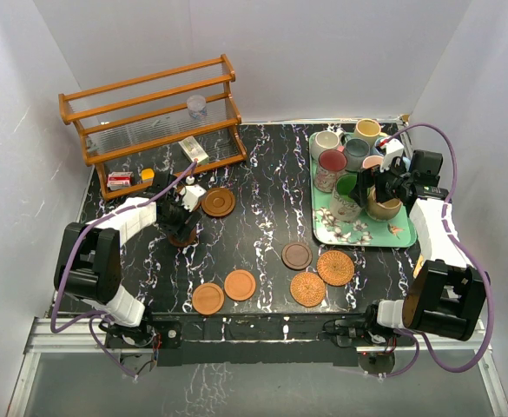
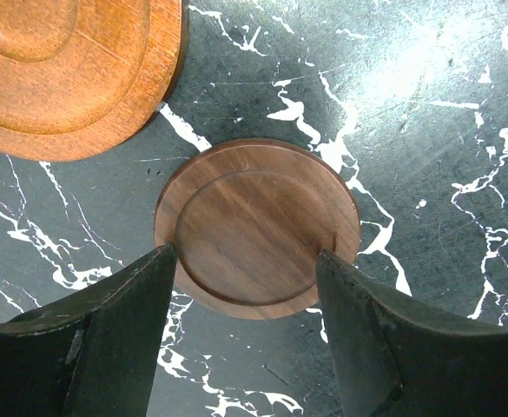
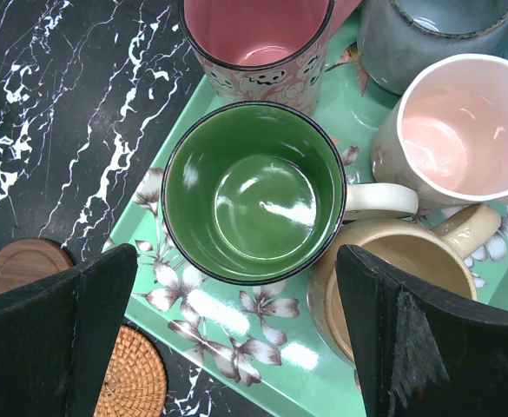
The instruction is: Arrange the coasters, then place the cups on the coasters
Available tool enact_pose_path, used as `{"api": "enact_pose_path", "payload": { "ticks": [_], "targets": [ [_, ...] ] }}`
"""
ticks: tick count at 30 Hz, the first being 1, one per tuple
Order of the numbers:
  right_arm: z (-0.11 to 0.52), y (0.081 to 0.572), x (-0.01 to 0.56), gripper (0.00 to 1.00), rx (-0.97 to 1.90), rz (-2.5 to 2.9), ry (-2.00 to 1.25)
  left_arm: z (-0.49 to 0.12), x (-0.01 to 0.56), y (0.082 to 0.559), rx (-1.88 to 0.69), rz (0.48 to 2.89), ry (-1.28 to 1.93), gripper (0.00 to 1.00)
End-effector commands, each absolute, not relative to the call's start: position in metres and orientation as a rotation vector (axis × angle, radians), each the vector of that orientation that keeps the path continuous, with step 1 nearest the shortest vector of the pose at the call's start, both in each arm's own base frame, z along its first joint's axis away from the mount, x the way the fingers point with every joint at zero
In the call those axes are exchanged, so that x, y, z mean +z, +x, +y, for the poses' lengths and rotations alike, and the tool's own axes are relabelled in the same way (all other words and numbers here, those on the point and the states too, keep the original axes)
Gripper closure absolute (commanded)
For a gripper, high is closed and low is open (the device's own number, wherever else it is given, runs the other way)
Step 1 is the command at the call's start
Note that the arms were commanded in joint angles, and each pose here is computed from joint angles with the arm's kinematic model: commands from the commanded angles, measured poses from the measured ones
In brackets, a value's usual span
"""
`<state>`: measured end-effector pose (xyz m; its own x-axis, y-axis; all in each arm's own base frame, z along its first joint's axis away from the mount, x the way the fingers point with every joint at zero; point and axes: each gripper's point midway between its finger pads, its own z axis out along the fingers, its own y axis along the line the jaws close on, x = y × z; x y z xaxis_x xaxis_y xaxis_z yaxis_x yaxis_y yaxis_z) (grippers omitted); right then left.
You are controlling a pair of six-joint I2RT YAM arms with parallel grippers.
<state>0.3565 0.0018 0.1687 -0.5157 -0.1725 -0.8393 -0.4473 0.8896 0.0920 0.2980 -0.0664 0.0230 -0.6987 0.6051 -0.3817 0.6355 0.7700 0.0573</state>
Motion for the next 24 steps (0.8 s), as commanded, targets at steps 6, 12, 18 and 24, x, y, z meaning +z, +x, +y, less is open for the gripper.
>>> {"api": "enact_pose_path", "payload": {
  "ticks": [6,12,18,24],
  "targets": [
    [0.003,0.359,0.181,0.02,0.356,2.063,-0.461,-0.091,0.057,0.302,-0.290,2.484,1.023,0.33],
    [0.002,0.360,0.183,0.02,0.351,2.059,-0.461,-0.133,0.104,0.310,-0.464,2.251,1.099,0.28],
    [0.002,0.359,0.185,0.02,0.347,2.054,-0.462,-0.196,0.118,0.302,-0.533,2.123,1.268,0.21],
    [-0.002,0.359,0.186,0.02,0.330,2.053,-0.456,-0.280,0.119,0.278,-0.596,1.934,1.500,0.13]
  ]
}}
